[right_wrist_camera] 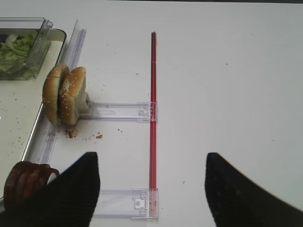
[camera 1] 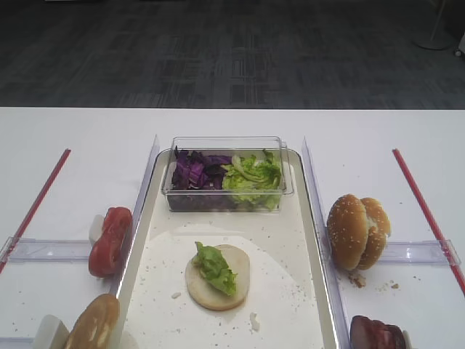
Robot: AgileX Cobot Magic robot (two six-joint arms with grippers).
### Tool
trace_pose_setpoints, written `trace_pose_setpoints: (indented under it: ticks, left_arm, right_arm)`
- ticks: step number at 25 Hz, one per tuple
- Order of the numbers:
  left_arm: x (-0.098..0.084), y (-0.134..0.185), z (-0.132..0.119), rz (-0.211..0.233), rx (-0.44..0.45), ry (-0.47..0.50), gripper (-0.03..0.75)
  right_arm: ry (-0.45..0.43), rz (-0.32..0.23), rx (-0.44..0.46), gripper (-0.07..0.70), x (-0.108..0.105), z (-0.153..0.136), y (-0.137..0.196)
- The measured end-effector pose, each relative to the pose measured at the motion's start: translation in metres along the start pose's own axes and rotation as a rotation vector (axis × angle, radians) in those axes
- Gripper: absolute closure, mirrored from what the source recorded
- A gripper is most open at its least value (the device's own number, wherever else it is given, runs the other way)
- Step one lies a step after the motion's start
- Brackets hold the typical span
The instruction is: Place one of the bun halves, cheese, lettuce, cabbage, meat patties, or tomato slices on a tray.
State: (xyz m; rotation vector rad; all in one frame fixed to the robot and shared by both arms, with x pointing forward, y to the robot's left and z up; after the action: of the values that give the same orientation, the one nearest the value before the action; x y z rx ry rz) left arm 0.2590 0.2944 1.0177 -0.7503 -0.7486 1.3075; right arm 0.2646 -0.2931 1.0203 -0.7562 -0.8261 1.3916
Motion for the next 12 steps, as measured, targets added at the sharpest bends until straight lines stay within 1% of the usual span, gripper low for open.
trace_pose_setpoints:
  ticks: [12]
  left_arm:
    - [0.0000, 0.0000, 0.0000, 0.000, 0.000, 0.000, 0.207]
  right_arm:
    - [0.000, 0.000, 0.000, 0.130, 0.0000, 0.0000, 0.0000]
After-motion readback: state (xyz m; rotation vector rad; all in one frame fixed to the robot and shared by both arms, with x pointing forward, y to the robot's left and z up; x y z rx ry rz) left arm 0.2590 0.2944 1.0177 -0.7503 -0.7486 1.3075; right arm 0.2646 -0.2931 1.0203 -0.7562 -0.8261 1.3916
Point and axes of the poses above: a point on each arm's last joint axis where the gripper is mounted, z pointing back along that axis away from the gripper, x along the wrist's bending axis when the last joint is at zero, y = z × x, the point moved 4 cm from there along -z, pointing out along that axis toward the gripper, and after that the axes turned 3 degrees about -z, right-handed, at the moved point
